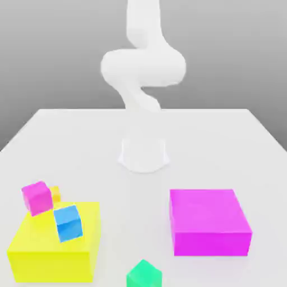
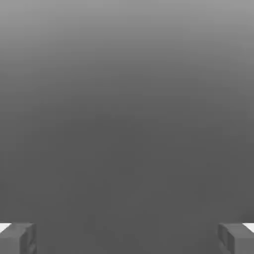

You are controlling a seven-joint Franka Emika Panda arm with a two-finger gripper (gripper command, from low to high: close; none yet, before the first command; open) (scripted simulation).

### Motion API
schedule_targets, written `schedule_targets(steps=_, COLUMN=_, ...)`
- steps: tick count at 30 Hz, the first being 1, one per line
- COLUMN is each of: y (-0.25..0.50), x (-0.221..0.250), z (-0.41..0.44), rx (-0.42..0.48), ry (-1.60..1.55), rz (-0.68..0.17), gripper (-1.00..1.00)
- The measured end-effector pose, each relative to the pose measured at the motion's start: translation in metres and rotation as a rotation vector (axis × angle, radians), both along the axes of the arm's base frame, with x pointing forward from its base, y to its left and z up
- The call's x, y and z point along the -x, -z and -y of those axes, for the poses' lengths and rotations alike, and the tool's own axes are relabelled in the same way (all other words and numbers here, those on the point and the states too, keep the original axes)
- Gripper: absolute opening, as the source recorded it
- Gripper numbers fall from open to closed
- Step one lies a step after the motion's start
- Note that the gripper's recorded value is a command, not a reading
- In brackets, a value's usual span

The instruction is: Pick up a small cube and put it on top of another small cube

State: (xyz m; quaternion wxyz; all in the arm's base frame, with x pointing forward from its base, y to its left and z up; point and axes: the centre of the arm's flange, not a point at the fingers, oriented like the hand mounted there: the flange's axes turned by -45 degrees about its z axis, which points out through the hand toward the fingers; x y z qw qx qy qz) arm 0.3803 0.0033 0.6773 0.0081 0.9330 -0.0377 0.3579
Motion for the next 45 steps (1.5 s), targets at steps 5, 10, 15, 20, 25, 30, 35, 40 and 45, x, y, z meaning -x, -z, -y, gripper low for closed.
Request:
schedule_targets(steps=5, y=0.078, x=-0.060, z=-0.001, rx=-0.016, ry=0.127, rz=-0.133, gripper=0.00)
schedule_targets(steps=10, y=0.163, x=-0.103, z=0.004, rx=-0.043, ry=0.240, rz=-0.257, gripper=0.00)
schedule_targets(steps=15, y=0.253, x=-0.129, z=0.009, rx=-0.083, ry=0.344, rz=-0.378, gripper=0.00)
schedule_targets(steps=20, y=0.343, x=-0.138, z=0.014, rx=-0.141, ry=0.447, rz=-0.495, gripper=0.00)
schedule_targets(steps=25, y=0.429, x=-0.131, z=0.008, rx=-0.215, ry=0.537, rz=-0.613, gripper=0.00)
schedule_targets(steps=30, y=0.503, x=-0.122, z=0.002, rx=-0.274, ry=0.597, rz=-0.687, gripper=0.00)
schedule_targets(steps=35, y=0.541, x=-0.121, z=0.002, rx=-0.275, ry=0.599, rz=-0.690, gripper=-1.00)
schedule_targets(steps=40, y=0.542, x=-0.121, z=0.002, rx=-0.276, ry=0.599, rz=-0.689, gripper=-1.00)
schedule_targets(steps=45, y=0.485, x=-0.120, z=-0.008, rx=-0.256, ry=0.562, rz=-0.678, gripper=-1.00)
